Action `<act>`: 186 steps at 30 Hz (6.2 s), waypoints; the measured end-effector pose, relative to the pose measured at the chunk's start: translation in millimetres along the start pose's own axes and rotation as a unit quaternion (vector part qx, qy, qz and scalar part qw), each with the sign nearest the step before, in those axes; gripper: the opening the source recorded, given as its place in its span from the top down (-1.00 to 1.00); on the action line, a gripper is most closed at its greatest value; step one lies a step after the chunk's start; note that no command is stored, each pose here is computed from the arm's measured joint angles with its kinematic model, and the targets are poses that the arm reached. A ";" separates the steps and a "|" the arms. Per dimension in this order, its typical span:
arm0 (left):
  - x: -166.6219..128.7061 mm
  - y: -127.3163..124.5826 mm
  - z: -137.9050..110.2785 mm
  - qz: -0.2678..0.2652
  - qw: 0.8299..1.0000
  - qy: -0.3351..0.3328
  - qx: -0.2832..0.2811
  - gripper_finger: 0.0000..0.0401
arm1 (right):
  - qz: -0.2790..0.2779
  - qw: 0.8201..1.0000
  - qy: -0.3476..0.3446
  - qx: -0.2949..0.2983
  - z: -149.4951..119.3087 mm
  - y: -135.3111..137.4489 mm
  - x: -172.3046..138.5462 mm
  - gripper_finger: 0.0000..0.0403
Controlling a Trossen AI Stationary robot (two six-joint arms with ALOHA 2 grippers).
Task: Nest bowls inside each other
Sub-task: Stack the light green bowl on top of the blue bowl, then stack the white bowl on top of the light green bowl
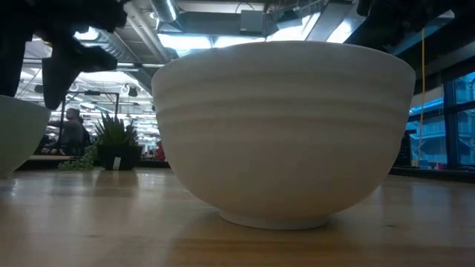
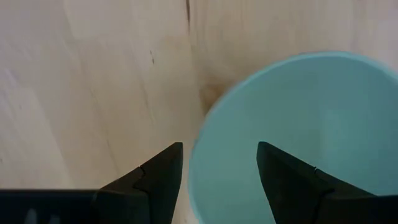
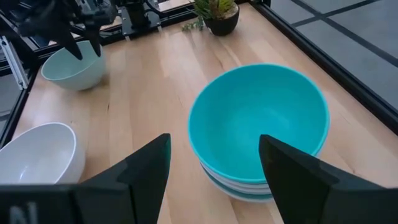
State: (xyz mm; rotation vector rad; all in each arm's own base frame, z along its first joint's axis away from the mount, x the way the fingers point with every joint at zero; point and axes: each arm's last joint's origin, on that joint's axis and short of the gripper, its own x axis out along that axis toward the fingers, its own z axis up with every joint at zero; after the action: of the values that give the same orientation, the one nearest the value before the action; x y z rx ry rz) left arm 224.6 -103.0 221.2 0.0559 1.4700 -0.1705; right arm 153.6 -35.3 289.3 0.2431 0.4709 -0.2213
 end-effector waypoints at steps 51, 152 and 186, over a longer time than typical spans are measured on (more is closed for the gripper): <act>-16.2 123.6 29.5 -0.034 0.972 -0.163 -0.168 0.99 | 0.013 1.000 0.005 0.015 -0.4 0.7 0.0 -0.22; -228.5 236.7 85.4 0.153 0.829 -0.531 -0.089 0.12 | -0.012 0.999 0.037 0.003 -7.2 -2.0 -0.6 -0.22; -91.3 110.1 -32.1 0.070 0.825 -0.546 -0.128 0.12 | 0.117 0.993 -0.006 0.027 2.8 20.3 -0.9 -0.22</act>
State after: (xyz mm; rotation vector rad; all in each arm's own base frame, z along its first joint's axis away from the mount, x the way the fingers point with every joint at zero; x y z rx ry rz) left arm 201.1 17.6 301.2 -0.1389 0.3168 0.1198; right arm 159.4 -16.7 295.7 0.3474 0.4205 -0.0068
